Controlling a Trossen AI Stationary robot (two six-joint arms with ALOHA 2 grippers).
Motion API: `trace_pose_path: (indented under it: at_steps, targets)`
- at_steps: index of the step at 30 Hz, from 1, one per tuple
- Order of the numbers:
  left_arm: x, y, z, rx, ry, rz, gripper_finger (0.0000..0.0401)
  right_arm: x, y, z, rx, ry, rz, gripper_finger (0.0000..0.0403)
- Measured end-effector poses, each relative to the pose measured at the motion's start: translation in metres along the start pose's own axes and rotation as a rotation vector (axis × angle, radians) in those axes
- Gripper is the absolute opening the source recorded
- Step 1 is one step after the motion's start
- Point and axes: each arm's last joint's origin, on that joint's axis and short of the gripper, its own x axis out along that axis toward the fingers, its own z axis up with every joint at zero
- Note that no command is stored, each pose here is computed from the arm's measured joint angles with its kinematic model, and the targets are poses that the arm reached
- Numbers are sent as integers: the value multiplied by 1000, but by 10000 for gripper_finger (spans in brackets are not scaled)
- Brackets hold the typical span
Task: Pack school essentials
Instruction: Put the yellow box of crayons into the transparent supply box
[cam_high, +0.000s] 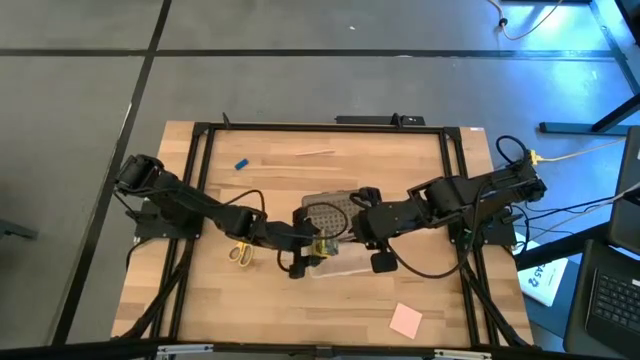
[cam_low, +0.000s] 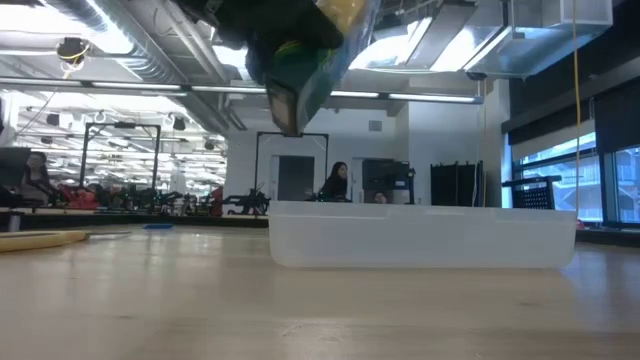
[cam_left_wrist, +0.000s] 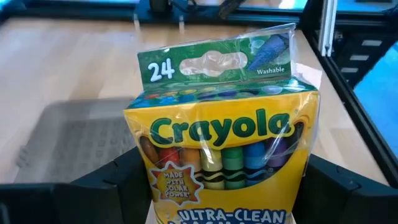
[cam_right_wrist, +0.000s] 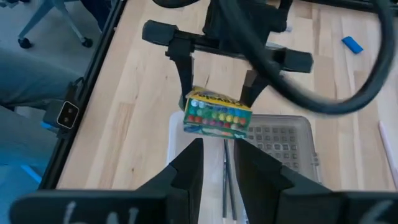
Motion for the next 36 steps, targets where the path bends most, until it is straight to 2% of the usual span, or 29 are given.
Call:
trace_pose_path:
  at_steps: [4, 10, 25, 36]
  targets:
    - [5, -1, -2, 14, -5, 15, 282, 0, 0, 0, 0, 0, 0, 92]
    - [25, -4, -17, 22, 20, 27, 282, 0, 0, 0, -1, 0, 0, 92]
    - [54, -6, -46, 42, 77, 55, 282, 0, 0, 0, -3, 0, 0, 92]
    - [54, -11, -55, 70, 131, 51, 282, 0, 0, 0, -3, -2, 1, 92]
